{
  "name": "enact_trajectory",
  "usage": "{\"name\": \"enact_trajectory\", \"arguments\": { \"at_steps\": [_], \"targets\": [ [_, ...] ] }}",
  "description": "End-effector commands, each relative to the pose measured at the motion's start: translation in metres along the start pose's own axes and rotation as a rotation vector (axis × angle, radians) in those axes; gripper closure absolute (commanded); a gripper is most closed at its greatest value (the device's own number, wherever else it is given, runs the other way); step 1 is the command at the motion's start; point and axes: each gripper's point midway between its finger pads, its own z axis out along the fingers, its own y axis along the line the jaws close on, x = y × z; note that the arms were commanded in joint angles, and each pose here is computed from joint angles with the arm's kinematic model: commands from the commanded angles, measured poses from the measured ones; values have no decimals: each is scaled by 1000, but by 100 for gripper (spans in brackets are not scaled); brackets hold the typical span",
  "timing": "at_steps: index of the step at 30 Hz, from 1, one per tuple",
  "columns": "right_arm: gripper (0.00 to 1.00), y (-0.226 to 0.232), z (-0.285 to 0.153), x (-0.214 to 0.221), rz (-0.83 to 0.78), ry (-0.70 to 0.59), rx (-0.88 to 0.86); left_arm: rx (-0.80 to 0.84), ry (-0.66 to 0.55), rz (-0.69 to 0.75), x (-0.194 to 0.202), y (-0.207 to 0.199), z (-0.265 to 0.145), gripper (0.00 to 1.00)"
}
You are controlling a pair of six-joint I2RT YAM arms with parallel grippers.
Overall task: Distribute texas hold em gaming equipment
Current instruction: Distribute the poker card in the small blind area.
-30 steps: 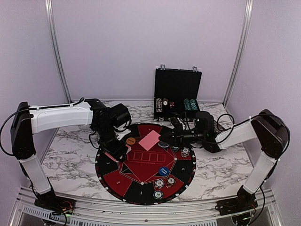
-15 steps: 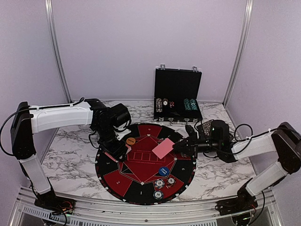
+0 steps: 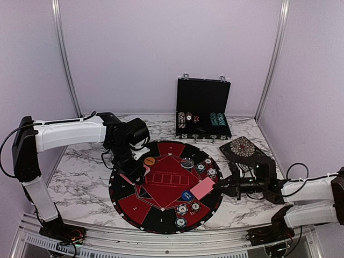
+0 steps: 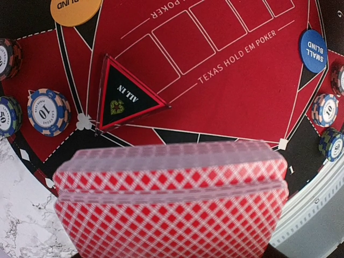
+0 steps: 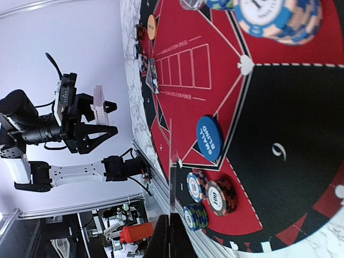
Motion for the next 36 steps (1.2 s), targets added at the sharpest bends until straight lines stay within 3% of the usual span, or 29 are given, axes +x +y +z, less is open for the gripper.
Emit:
{"name": "enact_trajectory", "arguments": {
  "at_steps": [1,14,36],
  "targets": [
    [100,-11,-11,-9,54,-94,14,17,-39,12,-10,-2,-9,47],
    [100,-30,-23,-23,103,-254,35,12,-40,11,-6,0,-10,47],
    [100,-63,-17,4,106,-128,132,16,-32,9,-6,0,-8,47]
  ]
}}
